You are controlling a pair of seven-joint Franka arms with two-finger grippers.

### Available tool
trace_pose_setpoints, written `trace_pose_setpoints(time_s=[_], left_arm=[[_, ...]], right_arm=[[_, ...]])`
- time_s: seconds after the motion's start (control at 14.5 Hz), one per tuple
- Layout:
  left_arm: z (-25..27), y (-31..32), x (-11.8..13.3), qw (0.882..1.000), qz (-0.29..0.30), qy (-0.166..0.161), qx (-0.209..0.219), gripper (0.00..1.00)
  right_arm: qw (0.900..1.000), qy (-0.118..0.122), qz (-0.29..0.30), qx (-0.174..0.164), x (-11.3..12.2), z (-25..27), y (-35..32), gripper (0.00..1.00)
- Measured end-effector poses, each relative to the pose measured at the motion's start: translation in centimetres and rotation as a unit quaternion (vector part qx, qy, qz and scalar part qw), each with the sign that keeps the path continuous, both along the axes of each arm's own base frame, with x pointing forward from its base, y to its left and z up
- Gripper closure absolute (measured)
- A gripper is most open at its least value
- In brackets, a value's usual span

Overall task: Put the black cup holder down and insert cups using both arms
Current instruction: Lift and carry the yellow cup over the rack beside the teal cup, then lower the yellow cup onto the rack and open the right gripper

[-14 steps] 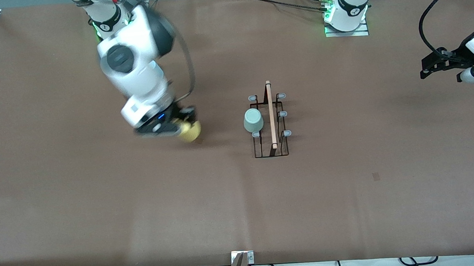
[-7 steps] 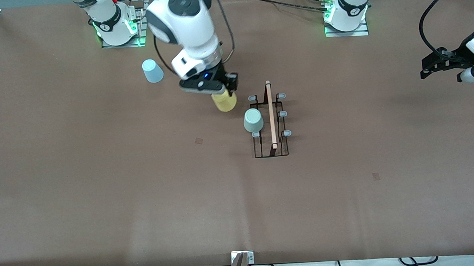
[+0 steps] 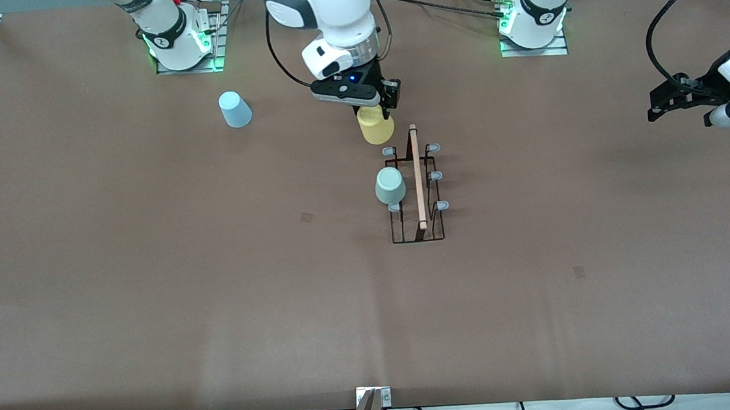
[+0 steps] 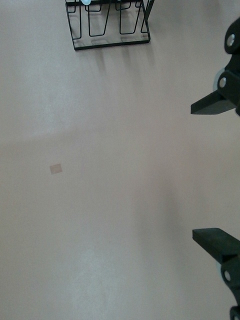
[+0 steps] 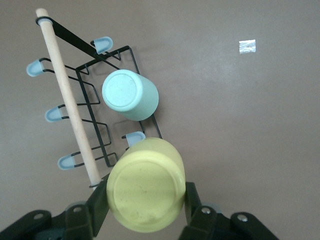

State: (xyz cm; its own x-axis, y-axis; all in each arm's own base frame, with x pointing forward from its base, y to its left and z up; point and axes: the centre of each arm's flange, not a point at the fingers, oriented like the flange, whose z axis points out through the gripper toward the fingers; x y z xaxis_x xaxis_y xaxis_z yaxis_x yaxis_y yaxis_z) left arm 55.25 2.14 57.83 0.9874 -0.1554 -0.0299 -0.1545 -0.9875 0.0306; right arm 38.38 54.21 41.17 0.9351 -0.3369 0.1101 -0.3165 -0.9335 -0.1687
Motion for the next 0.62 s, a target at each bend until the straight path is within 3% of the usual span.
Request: trace_pose_setpoints(time_s=[0.62], left_arm=[[0.0,0.0,0.0,1.0,0.0,0.0,0.0,0.0]], right_arm=[[1.0,0.005,0.007,-0.01,1.5,-3.9,2.6,0.35]])
